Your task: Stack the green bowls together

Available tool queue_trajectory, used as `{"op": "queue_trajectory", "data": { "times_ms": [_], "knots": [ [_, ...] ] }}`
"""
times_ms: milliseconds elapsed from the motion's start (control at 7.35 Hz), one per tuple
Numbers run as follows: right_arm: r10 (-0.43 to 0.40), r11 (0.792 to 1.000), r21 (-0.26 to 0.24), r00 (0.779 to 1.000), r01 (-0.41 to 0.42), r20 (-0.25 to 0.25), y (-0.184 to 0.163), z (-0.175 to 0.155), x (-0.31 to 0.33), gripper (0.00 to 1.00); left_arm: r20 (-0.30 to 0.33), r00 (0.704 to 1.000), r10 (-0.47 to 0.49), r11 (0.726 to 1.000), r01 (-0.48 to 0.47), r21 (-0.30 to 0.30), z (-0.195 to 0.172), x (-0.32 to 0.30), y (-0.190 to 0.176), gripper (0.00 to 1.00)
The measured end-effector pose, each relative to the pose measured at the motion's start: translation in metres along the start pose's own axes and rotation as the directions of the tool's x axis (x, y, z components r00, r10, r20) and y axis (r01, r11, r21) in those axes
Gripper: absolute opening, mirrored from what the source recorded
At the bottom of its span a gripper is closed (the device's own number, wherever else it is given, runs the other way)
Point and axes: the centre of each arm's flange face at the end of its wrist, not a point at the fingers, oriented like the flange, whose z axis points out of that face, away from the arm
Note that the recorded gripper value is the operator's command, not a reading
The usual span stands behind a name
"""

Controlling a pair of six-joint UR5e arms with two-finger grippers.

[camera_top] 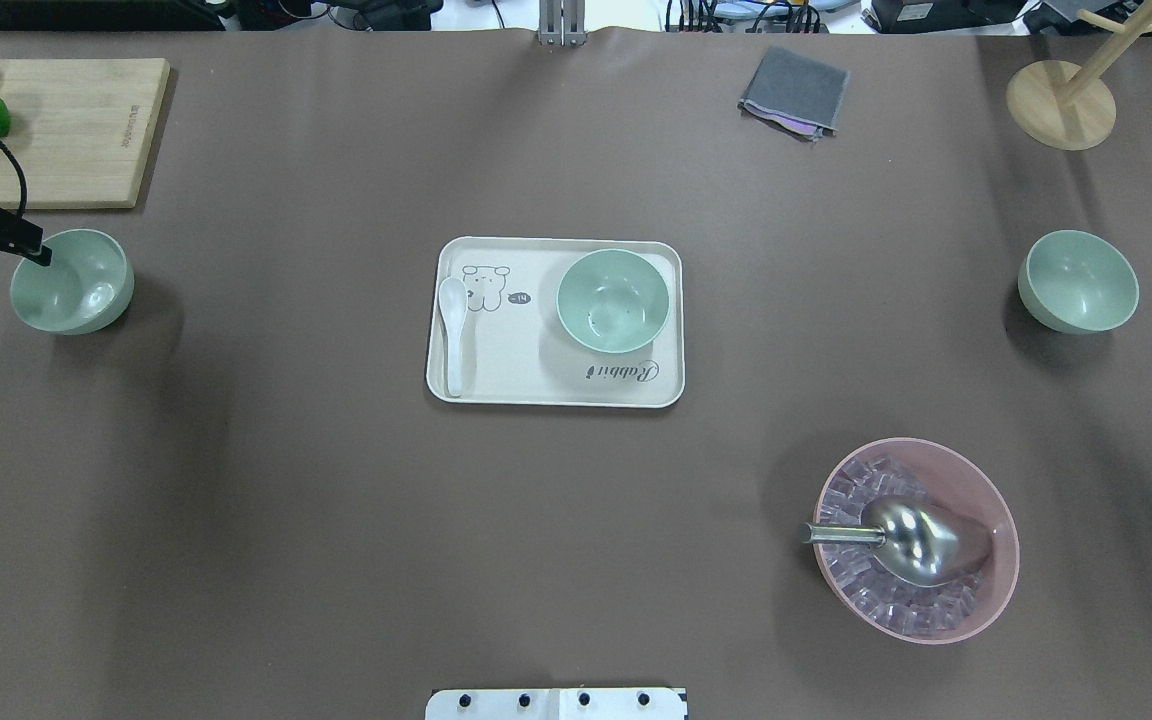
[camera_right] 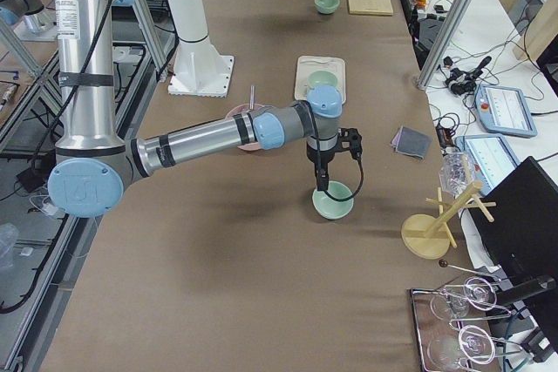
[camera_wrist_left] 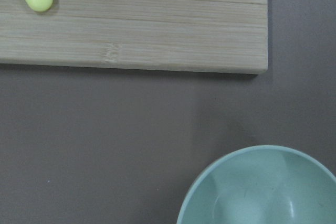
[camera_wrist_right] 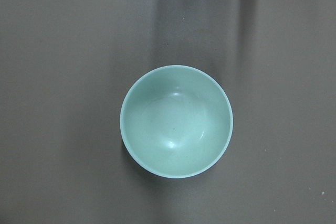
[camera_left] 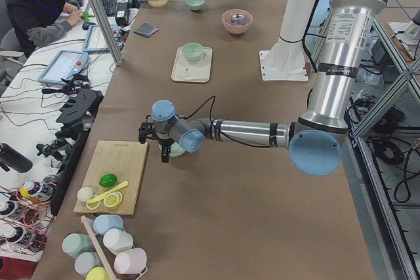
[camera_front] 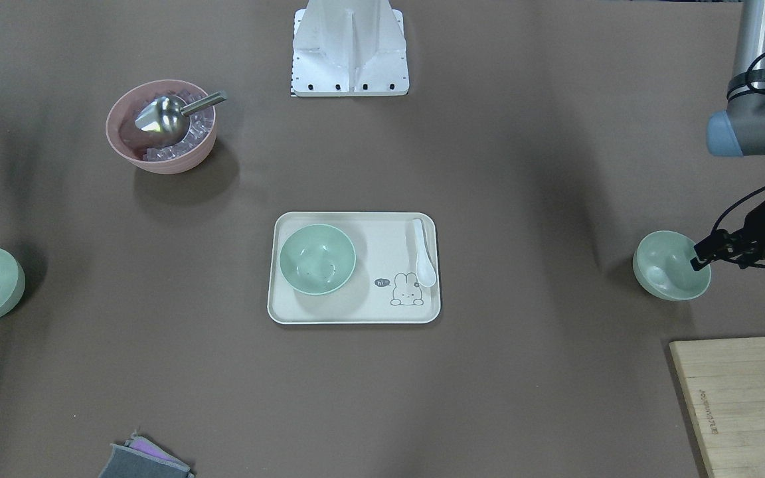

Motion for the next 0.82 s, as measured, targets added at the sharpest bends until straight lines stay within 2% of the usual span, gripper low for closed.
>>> {"op": "queue_trajectory", "data": {
  "times_ms": [272, 408, 680, 816],
  "knots": [
    [0.000, 1.000, 0.000, 1.000, 0.000, 0.000, 0.000, 0.000, 0.000, 1.00, -0.001, 1.000, 0.029, 1.000, -0.029, 0.006, 0.010, -0.001, 0.007, 0.96],
    [0.000, 1.000, 0.000, 1.000, 0.000, 0.000, 0.000, 0.000, 0.000, 1.00, 0.002, 0.999, 0.043, 0.999, -0.043, 0.003, 0.013, -0.005, 0.010, 0.88],
    [-0.001, 1.000, 0.001, 1.000, 0.001, 0.000, 0.000, 0.000, 0.000, 1.00, 0.004, 0.998, 0.070, 0.998, -0.070, -0.006, 0.017, -0.009, 0.013, 0.84],
    [-0.001, 1.000, 0.001, 1.000, 0.001, 0.000, 0.000, 0.000, -0.001, 1.00, 0.003, 0.997, 0.074, 0.997, -0.074, -0.008, 0.017, -0.009, 0.013, 0.57]
  ]
}}
